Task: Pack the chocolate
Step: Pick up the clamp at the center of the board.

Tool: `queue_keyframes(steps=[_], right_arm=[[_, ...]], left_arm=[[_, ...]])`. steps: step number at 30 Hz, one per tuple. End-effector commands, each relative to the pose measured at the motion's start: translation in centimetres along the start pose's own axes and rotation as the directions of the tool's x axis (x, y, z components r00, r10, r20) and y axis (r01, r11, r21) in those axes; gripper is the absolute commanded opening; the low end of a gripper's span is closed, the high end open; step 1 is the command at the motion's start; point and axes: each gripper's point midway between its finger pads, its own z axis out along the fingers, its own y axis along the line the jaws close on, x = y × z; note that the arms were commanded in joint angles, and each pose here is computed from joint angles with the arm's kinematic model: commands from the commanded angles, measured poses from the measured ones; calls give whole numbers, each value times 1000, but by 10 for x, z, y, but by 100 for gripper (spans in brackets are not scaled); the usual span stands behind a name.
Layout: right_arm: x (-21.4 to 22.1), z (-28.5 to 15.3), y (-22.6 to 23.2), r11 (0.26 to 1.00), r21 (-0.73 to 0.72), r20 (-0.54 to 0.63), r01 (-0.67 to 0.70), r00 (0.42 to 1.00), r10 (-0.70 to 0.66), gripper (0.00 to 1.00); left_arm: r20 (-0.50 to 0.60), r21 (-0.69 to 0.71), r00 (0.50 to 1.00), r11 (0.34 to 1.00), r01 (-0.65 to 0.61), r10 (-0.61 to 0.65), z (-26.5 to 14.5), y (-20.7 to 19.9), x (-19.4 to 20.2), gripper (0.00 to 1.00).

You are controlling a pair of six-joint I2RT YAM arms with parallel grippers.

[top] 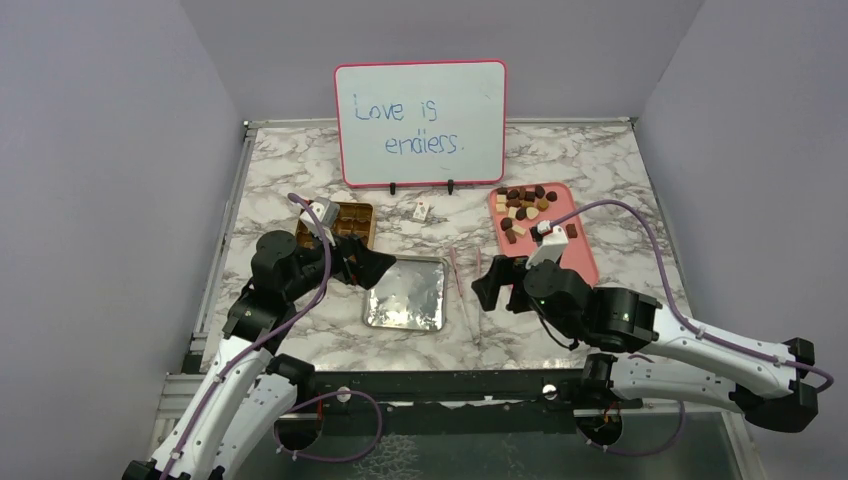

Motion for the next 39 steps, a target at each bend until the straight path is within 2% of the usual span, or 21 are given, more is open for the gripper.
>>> queue_keyframes(steps=[1, 7, 14, 19, 22, 27, 32, 39], right_arm=[[-7, -5, -1, 999, -4, 38, -32, 999, 32, 100], [0, -2, -1, 999, -6, 16, -35, 999, 35, 100], [28, 13, -8, 998, 56, -75, 21, 997, -17, 100], [53, 28, -30, 972, 234, -141, 18, 990, 15, 92], [70, 39, -25, 965, 232, -229, 122, 971, -68, 87], [99, 64, -29, 942, 252, -302, 221, 943, -140, 77], [110, 84, -21, 953, 219, -281, 211, 949, -146, 67], [123, 100, -21, 955, 223, -262, 197, 956, -136, 65]], left_arm=[[21, 7, 999, 999, -35, 35, 0, -1, -4, 99], [32, -20, 999, 999, -42, 42, -1, 3, -6, 99], [53, -79, 997, 996, -49, 53, -6, 10, -12, 99], [90, -193, 994, 980, -48, 67, -14, 28, -18, 99], [113, -264, 991, 963, -45, 77, -21, 38, -24, 99], [145, -327, 986, 944, -35, 86, -30, 46, -29, 99], [165, -367, 982, 930, -29, 95, -37, 51, -33, 99], [177, -370, 979, 929, -27, 99, -39, 51, -35, 99]])
